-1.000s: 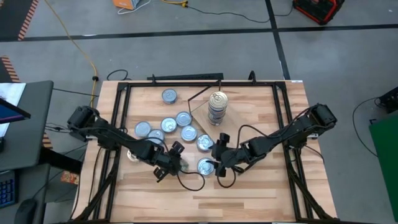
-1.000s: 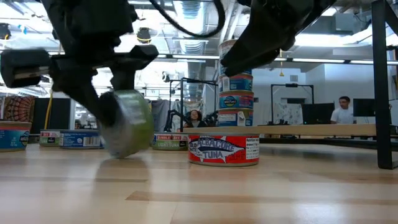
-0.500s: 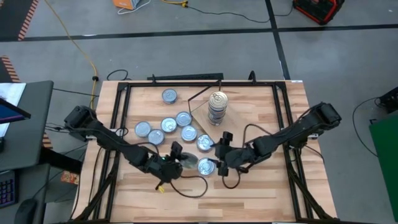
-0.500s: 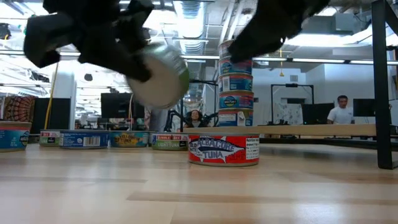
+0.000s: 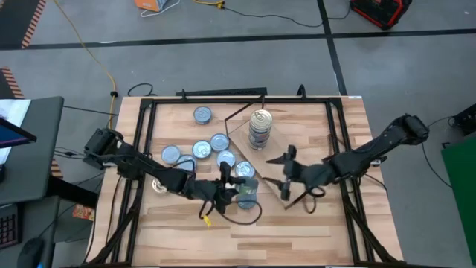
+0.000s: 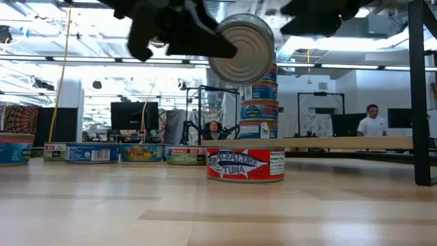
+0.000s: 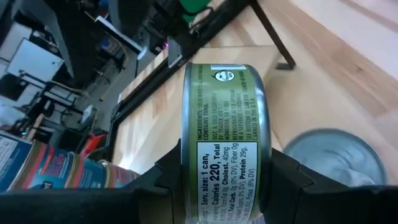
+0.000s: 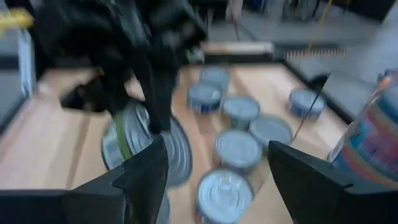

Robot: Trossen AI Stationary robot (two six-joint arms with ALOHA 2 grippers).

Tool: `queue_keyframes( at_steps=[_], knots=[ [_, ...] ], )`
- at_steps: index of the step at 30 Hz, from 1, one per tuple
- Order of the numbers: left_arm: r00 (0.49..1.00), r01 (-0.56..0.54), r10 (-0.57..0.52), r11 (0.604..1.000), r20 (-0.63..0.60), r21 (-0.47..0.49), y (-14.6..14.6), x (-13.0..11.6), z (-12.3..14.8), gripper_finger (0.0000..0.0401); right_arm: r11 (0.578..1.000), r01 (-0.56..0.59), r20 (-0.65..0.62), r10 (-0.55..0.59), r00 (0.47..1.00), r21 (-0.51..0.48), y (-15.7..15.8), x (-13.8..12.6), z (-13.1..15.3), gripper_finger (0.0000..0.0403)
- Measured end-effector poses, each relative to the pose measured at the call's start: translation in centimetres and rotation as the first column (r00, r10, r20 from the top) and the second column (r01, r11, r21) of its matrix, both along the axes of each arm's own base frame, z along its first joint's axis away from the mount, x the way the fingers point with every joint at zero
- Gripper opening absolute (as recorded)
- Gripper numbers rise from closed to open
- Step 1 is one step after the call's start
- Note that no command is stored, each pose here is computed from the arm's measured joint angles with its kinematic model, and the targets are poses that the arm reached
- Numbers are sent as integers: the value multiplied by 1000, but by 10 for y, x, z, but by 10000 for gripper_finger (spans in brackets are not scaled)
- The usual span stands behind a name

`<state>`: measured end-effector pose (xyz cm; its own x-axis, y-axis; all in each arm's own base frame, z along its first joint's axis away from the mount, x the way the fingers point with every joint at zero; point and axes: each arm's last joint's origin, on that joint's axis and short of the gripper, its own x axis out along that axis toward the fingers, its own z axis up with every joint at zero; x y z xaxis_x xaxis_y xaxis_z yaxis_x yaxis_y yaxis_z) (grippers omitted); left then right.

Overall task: Stack canned seafood by type on shelf
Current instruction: Put the green tuna can on the shelf

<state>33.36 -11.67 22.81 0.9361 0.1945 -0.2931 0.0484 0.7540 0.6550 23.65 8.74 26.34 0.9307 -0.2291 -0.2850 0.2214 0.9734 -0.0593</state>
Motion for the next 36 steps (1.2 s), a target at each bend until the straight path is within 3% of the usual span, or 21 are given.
queue_keyframes(
  at_steps=[5,11,14,22,28,33,36],
  knots=[
    [999,4,-3,1000,54,-16,16,17,0,136,1000,5,156,-4,988,-5,-12,-15,6,302],
    [999,-30,32,986,-6,163,26,50,-14,136,1000,-7,211,2,977,23,-16,-29,15,302],
    [998,-45,51,978,-23,202,35,64,-19,136,999,-35,239,24,971,41,-13,-36,21,302],
    [995,-55,77,950,-58,306,51,88,-29,137,995,-79,235,63,970,59,-4,-41,21,302],
    [992,-63,96,945,-87,322,64,102,-45,137,996,-64,238,49,970,59,-6,-40,21,302],
    [977,-101,166,910,-132,402,69,109,-60,137,997,-58,238,42,970,60,-7,-39,21,301],
    [978,-113,170,918,-121,380,70,110,-59,140,997,-59,232,45,972,54,-7,-39,20,301]
  ],
)
